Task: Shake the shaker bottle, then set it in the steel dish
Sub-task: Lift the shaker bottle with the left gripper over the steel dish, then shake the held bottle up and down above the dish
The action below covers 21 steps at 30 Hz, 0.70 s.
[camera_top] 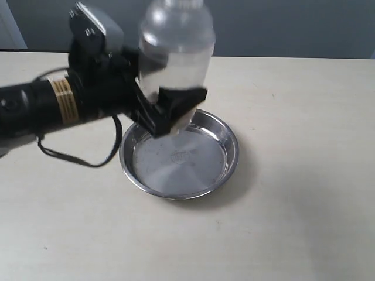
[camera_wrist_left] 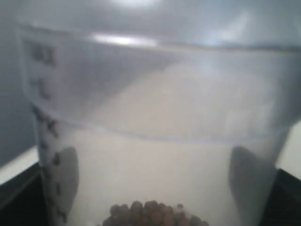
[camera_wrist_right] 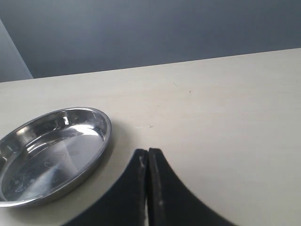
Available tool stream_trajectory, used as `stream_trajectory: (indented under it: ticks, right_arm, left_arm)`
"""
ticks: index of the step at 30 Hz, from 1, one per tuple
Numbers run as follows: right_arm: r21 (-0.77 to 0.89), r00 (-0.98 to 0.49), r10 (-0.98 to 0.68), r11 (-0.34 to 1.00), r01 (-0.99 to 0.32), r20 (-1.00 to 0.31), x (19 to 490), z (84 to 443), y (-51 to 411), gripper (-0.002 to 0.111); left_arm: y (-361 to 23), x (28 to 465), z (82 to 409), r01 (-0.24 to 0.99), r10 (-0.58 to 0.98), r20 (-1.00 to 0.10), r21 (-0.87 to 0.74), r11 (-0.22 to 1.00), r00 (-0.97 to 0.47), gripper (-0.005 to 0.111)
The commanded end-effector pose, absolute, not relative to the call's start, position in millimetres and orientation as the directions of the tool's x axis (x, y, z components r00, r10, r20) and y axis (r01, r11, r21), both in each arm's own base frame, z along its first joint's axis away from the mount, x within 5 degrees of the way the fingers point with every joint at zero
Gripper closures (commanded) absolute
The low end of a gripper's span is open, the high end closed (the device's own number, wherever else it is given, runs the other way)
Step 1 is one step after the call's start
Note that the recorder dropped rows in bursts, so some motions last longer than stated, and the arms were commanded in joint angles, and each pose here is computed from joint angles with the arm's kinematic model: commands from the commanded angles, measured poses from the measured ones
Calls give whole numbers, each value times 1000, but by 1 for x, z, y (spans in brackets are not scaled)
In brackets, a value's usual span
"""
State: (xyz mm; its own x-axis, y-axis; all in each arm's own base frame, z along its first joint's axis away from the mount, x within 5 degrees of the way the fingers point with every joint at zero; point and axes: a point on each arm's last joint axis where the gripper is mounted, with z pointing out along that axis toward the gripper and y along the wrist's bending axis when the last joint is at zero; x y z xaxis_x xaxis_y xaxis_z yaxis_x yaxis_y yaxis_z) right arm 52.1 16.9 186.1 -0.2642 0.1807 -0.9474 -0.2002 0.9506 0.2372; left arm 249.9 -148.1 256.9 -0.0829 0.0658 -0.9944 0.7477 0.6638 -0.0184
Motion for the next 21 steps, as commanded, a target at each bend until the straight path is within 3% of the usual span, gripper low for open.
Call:
stream_trajectory:
  ticks: [1, 5, 9, 11, 16, 21]
  right_arm:
    - [234, -255, 180, 951, -203, -950, 52, 187, 17, 109]
    - [234, -255, 180, 951, -203, -950, 52, 187, 17, 109]
    - [234, -255, 180, 951, -203, -950, 52, 187, 17, 109]
    - [234, -255, 180, 951, -203, -950, 52, 187, 17, 109]
    - [234, -255, 180, 951, -203, -950, 52, 187, 17, 109]
    - [234, -255, 180, 951, -203, -950, 52, 187, 17, 109]
  left_arm:
    - [-143, 245, 282, 726, 43, -999, 12, 687, -24, 106]
    - [-144, 246, 262, 729, 61, -994, -27, 683, -94, 106]
    - [-146, 234, 313, 784, -119, -987, 13, 620, 111, 106]
    - [-144, 232, 324, 768, -95, -985, 53, 638, 146, 106]
    - [-142, 243, 273, 719, 42, -996, -31, 695, -83, 106]
    - [-149, 236, 291, 798, -122, -992, -59, 599, 18, 106]
